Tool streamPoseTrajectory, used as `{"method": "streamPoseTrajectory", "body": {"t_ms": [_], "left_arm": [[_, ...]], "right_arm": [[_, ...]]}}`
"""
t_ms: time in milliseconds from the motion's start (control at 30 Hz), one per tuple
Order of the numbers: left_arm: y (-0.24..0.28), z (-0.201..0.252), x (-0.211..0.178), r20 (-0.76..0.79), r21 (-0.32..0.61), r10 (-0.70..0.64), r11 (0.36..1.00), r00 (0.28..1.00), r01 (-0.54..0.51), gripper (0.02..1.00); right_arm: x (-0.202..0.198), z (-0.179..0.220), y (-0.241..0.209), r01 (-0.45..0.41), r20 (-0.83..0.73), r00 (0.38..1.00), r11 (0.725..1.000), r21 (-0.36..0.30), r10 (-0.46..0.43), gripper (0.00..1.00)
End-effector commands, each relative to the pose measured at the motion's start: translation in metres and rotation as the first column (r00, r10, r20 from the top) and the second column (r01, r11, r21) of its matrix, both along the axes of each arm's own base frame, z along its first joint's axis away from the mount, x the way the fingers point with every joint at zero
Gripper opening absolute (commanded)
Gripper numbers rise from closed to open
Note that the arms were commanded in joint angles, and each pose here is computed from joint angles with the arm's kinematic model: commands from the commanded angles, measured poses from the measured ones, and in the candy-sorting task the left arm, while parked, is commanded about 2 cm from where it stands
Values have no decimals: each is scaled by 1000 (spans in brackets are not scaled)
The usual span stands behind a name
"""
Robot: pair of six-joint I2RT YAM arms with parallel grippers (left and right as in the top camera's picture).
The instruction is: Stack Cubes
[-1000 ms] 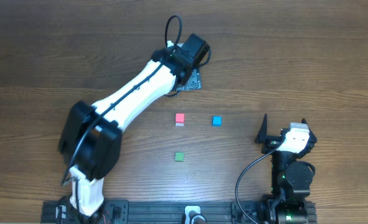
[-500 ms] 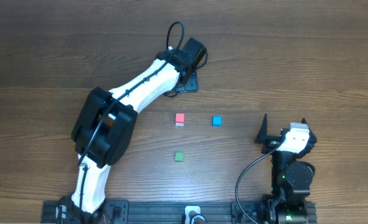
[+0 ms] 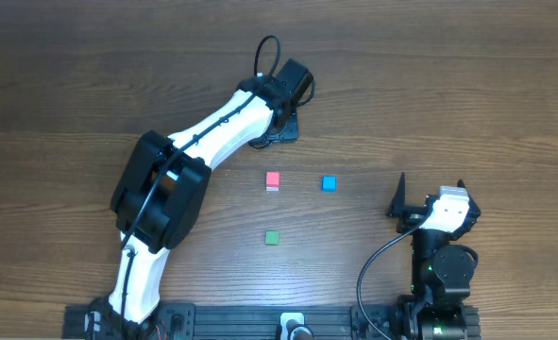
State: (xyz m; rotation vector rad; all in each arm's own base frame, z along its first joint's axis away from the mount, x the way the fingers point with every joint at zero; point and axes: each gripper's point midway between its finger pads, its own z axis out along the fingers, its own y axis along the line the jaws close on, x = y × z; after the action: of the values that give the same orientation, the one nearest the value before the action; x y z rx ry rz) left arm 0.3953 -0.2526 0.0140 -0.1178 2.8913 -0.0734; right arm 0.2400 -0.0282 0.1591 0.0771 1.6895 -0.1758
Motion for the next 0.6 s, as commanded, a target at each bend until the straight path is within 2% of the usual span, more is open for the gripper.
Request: {"method": "streamPoseTrajectory", "body": {"t_ms": [33,167,600], "left_arm": [[0,-7,1,-11,2,-6,1000,1000,6,430],[0,-9,1,-15,6,-9,1000,1000,9,411],[-1,-12,2,-13,5,-8,1000,1000,8,246]], "right_arm": [[0,-2,0,-1,3,1000,1000,4,1,991],[0,-2,0,-1,2,1000,1000,4,1,993],[0,-2,0,-1,2,1000,1000,4,1,991]]}}
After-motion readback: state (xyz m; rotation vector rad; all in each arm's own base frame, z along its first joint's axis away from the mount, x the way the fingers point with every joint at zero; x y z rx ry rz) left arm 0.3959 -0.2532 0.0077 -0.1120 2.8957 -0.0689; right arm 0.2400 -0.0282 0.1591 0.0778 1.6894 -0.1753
